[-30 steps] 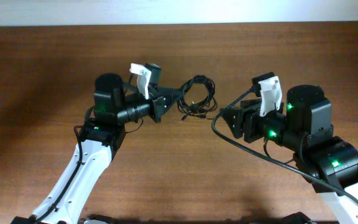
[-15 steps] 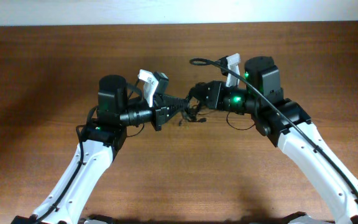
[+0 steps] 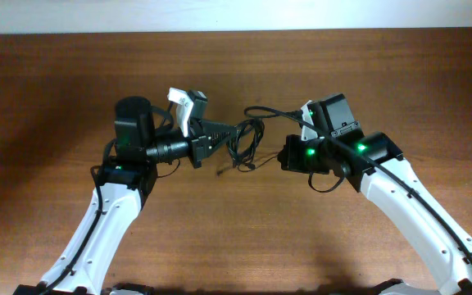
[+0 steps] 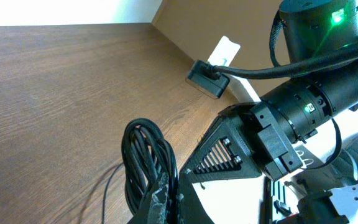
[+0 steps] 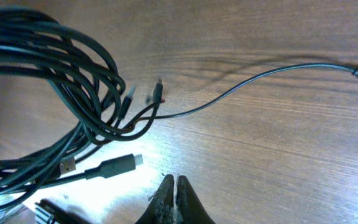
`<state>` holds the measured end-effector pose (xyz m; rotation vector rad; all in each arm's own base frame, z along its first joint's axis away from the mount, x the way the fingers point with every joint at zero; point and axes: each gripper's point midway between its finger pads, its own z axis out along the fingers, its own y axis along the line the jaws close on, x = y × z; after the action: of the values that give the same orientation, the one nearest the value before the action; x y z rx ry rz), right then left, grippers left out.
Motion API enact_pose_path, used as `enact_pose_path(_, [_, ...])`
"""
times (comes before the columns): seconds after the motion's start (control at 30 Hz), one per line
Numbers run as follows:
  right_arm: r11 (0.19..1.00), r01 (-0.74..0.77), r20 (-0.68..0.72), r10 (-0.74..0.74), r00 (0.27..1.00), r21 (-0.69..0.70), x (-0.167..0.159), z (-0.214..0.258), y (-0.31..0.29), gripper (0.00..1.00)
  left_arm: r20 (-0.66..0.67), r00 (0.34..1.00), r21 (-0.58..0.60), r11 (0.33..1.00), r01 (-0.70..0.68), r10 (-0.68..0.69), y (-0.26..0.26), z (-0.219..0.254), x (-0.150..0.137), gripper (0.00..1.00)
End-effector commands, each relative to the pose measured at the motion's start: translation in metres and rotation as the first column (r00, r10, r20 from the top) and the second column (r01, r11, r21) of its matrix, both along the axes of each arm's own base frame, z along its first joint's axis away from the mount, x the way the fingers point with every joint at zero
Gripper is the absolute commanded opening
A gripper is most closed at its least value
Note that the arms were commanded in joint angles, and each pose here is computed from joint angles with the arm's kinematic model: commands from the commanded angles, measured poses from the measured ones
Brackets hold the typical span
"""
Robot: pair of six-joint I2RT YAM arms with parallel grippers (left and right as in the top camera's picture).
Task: Untangle cables
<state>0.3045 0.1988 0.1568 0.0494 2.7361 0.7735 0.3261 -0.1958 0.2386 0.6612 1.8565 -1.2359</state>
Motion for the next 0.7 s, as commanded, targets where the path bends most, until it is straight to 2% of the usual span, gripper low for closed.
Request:
enact_pose_path(0.0, [0.996, -0.051, 0.041, 0.048, 0.998, 0.076, 0.005, 0.01, 0.014, 0.25, 0.022, 1.0, -0.018, 1.0, 0.02, -0.019, -0.001, 0.012, -0.003, 0.0])
enact_pose_path(0.03, [0.98, -0.109, 0.058, 0.101, 0.993, 0.169, 0.002, 0.023, 0.03, 0.36, 0.022, 1.0, -0.018, 1.0, 0.02, -0.019, -0.001, 0.012, -0.003, 0.0])
enact_pose_path(0.1, [0.95, -0.175, 0.104, 0.152, 0.983, 0.259, 0.003, 0.039, 0.046, 0.4, 0.022, 1.0, -0.018, 1.0, 0.02, -0.019, -0.001, 0.012, -0.003, 0.0])
enact_pose_path(0.13, [0.95, -0.144, 0.088, 0.124, 0.988, 0.278, 0.005, 0.041, 0.047, 0.49, 0.022, 1.0, -0.018, 1.0, 0.02, -0.02, -0.001, 0.012, -0.003, 0.0])
enact_pose_path(0.17, [0.949, -0.109, 0.064, 0.094, 0.994, 0.296, 0.006, 0.043, 0.047, 0.55, 0.02, 1.0, -0.018, 1.0, 0.02, -0.019, -0.001, 0.012, -0.003, 0.0])
enact_pose_path(0.23, [0.92, 0.039, -0.021, -0.034, 0.999, 0.389, 0.018, 0.055, 0.052, 0.54, 0.02, 1.0, -0.018, 1.0, 0.02, -0.02, -0.001, 0.012, -0.003, 0.0])
enact_pose_path(0.33, [0.885, 0.184, -0.074, -0.169, 0.983, 0.427, 0.035, 0.062, 0.05, 0.5, 0.019, 0.999, -0.021, 0.999, 0.027, -0.027, -0.002, 0.013, -0.004, 0.0])
enact_pose_path(0.4, [0.892, 0.211, -0.098, -0.187, 0.977, 0.4, 0.037, 0.051, 0.048, 0.44, 0.019, 0.999, -0.021, 0.999, 0.027, -0.027, -0.002, 0.012, -0.004, 0.0])
enact_pose_path(0.57, [0.905, 0.223, -0.148, -0.181, 0.972, 0.363, 0.037, 0.029, 0.053, 0.44, 0.019, 0.999, -0.021, 0.999, 0.028, -0.027, -0.002, 0.012, -0.004, 0.0])
enact_pose_path(0.67, [0.904, 0.179, -0.113, -0.146, 0.983, 0.388, 0.036, 0.034, 0.068, 0.44, 0.019, 0.999, -0.021, 0.999, 0.028, -0.027, -0.002, 0.012, -0.004, 0.0])
